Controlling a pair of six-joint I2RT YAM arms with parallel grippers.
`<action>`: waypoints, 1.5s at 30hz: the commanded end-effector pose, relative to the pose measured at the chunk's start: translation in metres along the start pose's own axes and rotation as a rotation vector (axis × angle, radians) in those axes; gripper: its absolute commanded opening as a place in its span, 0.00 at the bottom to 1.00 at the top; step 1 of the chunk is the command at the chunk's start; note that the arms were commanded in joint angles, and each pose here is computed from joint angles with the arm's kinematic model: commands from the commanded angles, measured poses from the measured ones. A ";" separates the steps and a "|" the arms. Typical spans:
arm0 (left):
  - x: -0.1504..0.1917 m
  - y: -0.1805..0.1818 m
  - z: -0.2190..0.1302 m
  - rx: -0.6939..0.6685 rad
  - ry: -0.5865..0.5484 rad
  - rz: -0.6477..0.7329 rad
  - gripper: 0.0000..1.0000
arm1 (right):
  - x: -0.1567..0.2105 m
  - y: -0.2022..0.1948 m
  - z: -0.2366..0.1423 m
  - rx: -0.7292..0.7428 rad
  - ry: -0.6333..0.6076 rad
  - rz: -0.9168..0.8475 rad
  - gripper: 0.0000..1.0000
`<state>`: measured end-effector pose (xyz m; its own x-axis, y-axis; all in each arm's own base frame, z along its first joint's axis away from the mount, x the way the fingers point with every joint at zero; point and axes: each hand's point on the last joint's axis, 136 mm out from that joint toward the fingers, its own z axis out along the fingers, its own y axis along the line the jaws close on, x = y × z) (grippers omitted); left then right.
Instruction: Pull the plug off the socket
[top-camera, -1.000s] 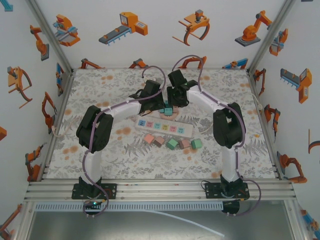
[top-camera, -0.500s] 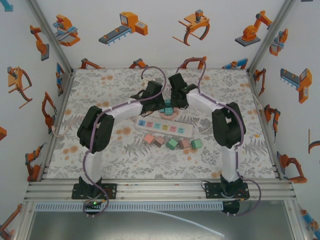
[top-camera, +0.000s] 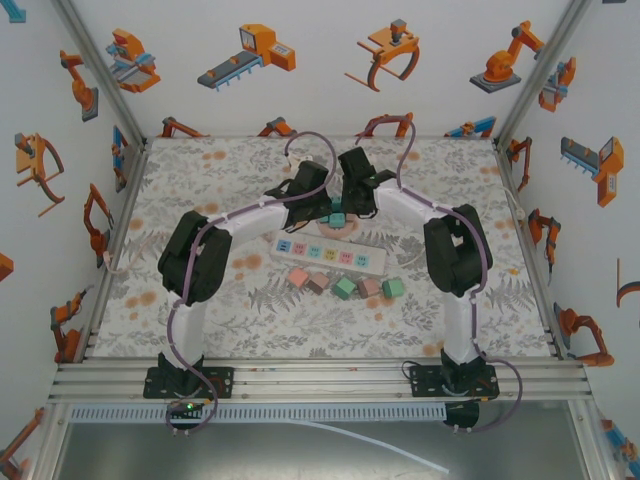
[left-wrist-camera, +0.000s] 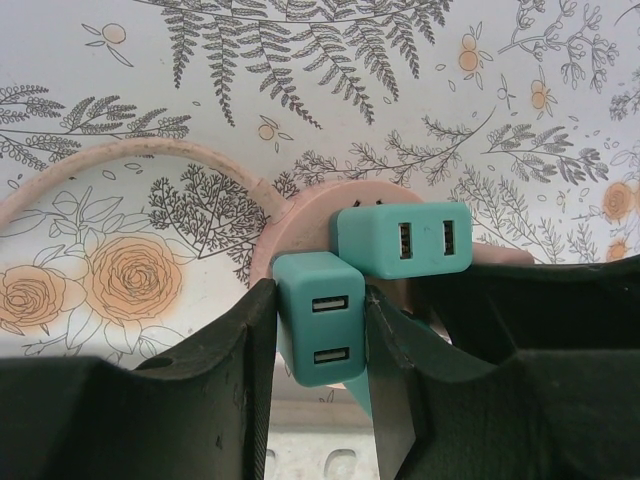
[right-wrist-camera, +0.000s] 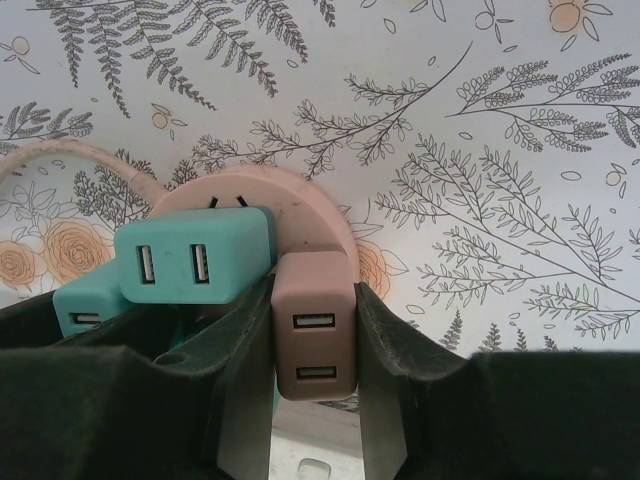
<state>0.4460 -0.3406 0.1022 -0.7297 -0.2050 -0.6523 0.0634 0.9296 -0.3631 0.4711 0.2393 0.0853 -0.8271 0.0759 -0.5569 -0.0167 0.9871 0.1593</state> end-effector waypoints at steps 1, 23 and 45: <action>0.060 0.023 0.022 -0.092 0.164 0.062 0.00 | 0.023 0.003 0.022 0.000 0.064 -0.003 0.05; 0.082 0.042 0.044 -0.266 0.149 0.124 0.00 | -0.030 0.043 -0.054 -0.088 -0.106 -0.100 0.00; 0.087 0.041 0.050 -0.240 0.162 0.143 0.00 | -0.073 0.033 -0.112 -0.384 -0.223 0.183 0.00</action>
<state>0.4512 -0.3627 0.1008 -0.6877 -0.1729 -0.7052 0.0403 0.9607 -0.2748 0.4613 0.2146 0.1048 -0.8067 0.1359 -0.5751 0.0039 0.9744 0.2248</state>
